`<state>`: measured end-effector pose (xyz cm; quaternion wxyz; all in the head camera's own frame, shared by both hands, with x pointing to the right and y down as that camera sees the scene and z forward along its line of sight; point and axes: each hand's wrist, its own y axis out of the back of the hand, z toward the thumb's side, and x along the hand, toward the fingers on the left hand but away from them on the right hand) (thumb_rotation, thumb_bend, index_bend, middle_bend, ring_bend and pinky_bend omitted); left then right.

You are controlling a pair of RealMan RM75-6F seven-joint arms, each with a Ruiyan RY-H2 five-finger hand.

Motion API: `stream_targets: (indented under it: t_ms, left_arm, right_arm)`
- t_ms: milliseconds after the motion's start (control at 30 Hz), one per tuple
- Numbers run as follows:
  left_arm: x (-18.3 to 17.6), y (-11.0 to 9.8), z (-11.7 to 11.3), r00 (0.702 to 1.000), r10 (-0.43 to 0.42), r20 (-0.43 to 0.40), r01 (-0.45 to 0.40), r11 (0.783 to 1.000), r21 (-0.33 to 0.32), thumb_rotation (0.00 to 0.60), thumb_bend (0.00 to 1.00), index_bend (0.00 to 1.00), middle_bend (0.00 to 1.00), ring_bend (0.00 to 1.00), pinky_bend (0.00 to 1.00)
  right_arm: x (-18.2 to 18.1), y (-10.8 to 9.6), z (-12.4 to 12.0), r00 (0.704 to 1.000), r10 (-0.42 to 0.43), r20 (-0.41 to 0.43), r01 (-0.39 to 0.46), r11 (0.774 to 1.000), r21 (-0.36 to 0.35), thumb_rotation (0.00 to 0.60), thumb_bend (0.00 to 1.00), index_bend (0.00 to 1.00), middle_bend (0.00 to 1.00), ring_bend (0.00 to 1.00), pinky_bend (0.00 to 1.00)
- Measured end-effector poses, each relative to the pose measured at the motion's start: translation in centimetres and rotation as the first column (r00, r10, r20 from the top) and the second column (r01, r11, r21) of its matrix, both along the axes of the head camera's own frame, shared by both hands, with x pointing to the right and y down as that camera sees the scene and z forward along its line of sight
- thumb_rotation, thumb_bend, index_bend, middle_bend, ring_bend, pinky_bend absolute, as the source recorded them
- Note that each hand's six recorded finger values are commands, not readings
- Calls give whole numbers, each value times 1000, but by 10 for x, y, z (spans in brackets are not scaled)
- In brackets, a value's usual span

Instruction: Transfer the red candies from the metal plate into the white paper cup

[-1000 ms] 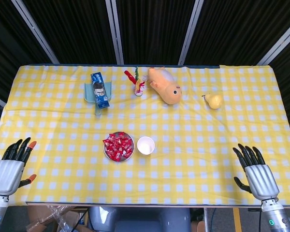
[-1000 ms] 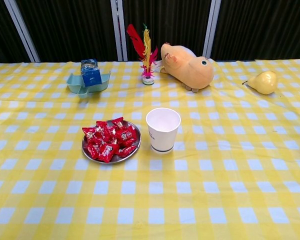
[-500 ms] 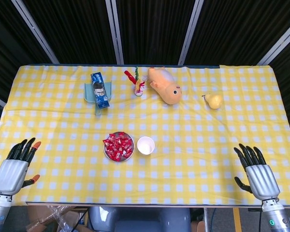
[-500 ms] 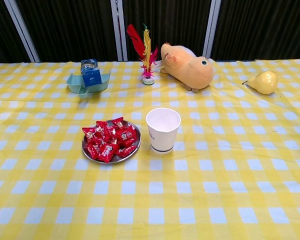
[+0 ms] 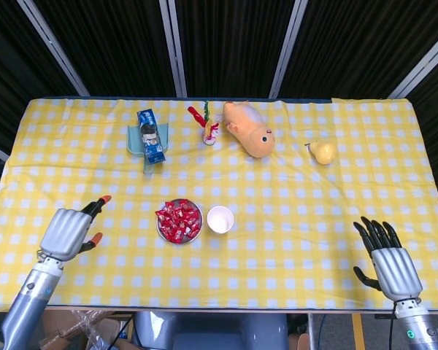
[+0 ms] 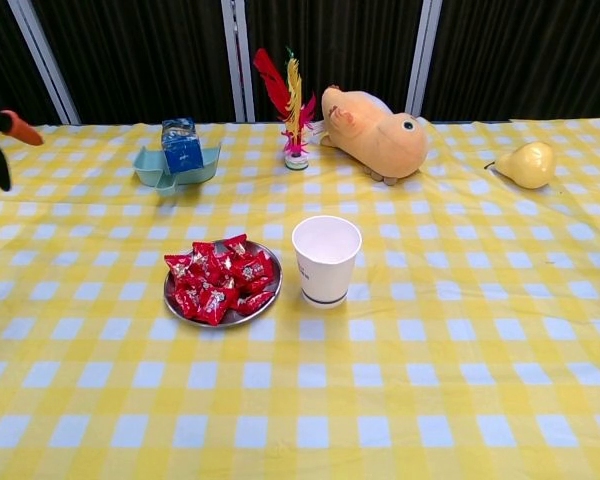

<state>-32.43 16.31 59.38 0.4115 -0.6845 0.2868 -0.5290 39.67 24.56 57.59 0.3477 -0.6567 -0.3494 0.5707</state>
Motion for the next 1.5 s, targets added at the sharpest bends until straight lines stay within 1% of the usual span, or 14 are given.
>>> stream_targets:
  t_ms: [133, 167, 233, 333, 500, 567, 633, 700, 767, 1000, 1267, 1367, 1500]
  left_arm:
    - [32, -15, 14, 999, 50, 21, -49, 997, -58, 600, 325, 136, 276, 835, 943]
    - [39, -18, 17, 998, 61, 28, -59, 996, -72, 600, 298, 119, 255, 830, 943]
    - [55, -24, 25, 995, 86, 44, -82, 991, -102, 600, 212, 102, 213, 798, 933]
    - [79, -29, 37, 991, 119, 63, -109, 983, -146, 600, 162, 100, 184, 781, 924]
    - [121, -29, 57, 983, 168, 75, -147, 963, -225, 600, 153, 89, 147, 787, 921]
    - [134, -26, 63, 978, 191, 82, -165, 955, -248, 600, 179, 89, 143, 787, 920]
    - [148, -24, 70, 973, 215, 89, -184, 945, -269, 600, 244, 98, 146, 789, 920]
    - [159, -22, 76, 969, 230, 90, -197, 939, -283, 600, 278, 119, 152, 793, 920]
    - [166, -20, 79, 967, 239, 89, -204, 935, -289, 600, 291, 139, 161, 795, 920]
    - [183, -18, 90, 961, 257, 100, -218, 930, -296, 600, 292, 176, 197, 800, 925]
    - [178, -19, 97, 960, 242, 140, -192, 936, -296, 600, 292, 186, 196, 800, 925]
    - [177, -19, 100, 960, 237, 148, -185, 936, -300, 600, 292, 209, 203, 800, 925]
    - [178, -18, 105, 957, 241, 160, -184, 934, -305, 600, 295, 265, 255, 806, 932]
  right_arm:
    - [2, -2, 0, 1000, 19, 12, -19, 1000, -6, 600, 341, 0, 0, 0, 1]
    - [2, -2, 0, 1000, 22, 15, -22, 1000, -7, 600, 341, 0, 0, 0, 1]
    - [2, -3, 0, 999, 25, 21, -25, 1000, -11, 600, 341, 0, 0, 0, 1]
    - [2, -4, 0, 999, 29, 29, -29, 999, -15, 600, 341, 0, 0, 0, 1]
    - [2, -5, 0, 998, 37, 44, -36, 999, -20, 600, 341, 0, 0, 0, 1]
    - [3, -5, 0, 998, 40, 48, -39, 999, -22, 600, 341, 0, 0, 0, 1]
    - [3, -5, 0, 998, 44, 52, -42, 999, -24, 600, 341, 0, 0, 0, 1]
    - [3, -5, 0, 997, 46, 56, -44, 999, -25, 600, 341, 0, 0, 0, 1]
    - [3, -5, -1, 997, 47, 59, -45, 999, -25, 600, 341, 0, 0, 0, 1]
    - [3, -6, -1, 996, 51, 67, -50, 998, -24, 600, 341, 0, 0, 0, 1]
    - [3, -6, -2, 996, 55, 75, -53, 998, -25, 600, 341, 0, 0, 0, 1]
    - [3, -6, -2, 996, 54, 76, -52, 998, -25, 600, 341, 0, 0, 0, 1]
    - [3, -7, -2, 995, 57, 77, -55, 998, -23, 600, 341, 0, 0, 0, 1]
